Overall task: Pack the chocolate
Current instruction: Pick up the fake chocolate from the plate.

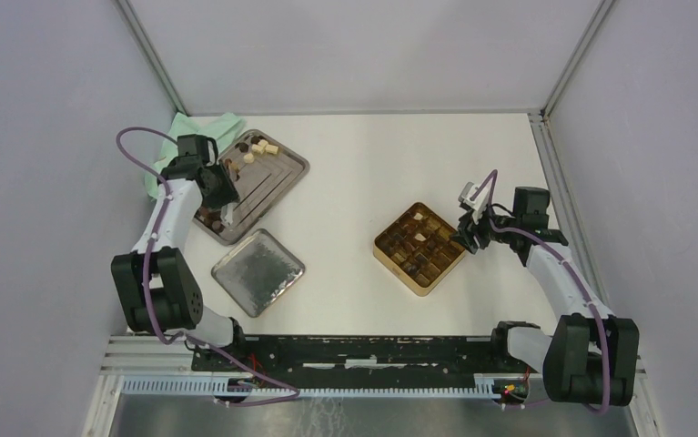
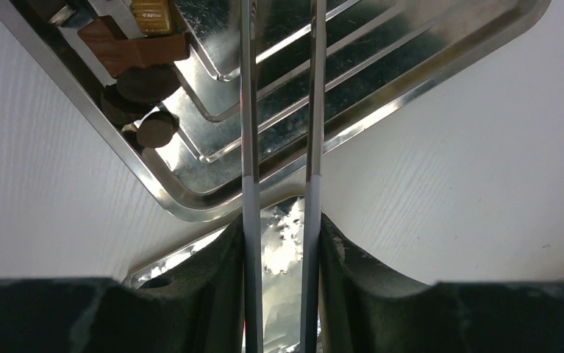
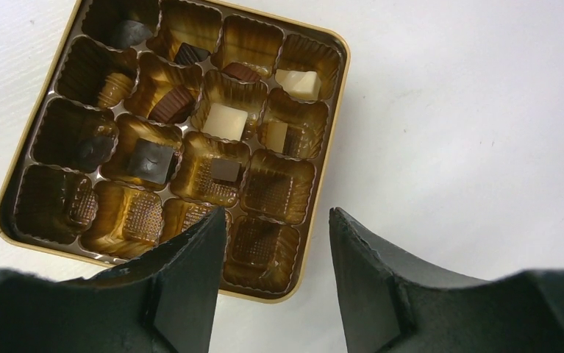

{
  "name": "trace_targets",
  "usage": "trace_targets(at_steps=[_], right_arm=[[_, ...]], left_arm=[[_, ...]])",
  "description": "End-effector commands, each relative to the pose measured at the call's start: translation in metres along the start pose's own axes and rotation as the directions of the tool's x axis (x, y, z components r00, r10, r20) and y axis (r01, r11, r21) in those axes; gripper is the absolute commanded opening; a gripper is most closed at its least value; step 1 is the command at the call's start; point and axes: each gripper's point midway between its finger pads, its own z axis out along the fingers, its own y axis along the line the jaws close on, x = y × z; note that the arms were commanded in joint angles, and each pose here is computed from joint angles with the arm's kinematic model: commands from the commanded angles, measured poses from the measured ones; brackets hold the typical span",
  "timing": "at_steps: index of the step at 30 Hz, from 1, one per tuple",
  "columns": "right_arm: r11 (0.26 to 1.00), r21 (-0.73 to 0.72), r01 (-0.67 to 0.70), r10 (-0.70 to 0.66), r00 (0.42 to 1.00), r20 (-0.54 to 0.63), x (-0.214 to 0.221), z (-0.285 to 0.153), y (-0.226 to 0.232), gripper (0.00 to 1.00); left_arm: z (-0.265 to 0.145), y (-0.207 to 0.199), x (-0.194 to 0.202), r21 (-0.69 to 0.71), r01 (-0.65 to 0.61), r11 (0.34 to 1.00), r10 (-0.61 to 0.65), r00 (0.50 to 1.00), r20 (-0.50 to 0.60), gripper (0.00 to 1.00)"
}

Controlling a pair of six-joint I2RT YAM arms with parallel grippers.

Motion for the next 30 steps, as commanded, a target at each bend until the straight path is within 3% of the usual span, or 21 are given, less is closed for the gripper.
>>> trace_targets(at_steps=[1,30], right_arm=[[0.999,0.019,0.04,-0.04,0.999,0.005,-0.011,-0.001,-0.008,0.6],[0.999,0.015,0.048,-0.048,0.999,-0.004,-0.008,0.0,-0.009,0.6]], left_arm=[[0.003,-0.007,-0.029,0.043,-0.061,0.997,0.059,0.997,0.049,0.41],[0.051,0.001,-0.041,-0.034,-0.078,0.996,0.077,0.996,-0.035,0.48]])
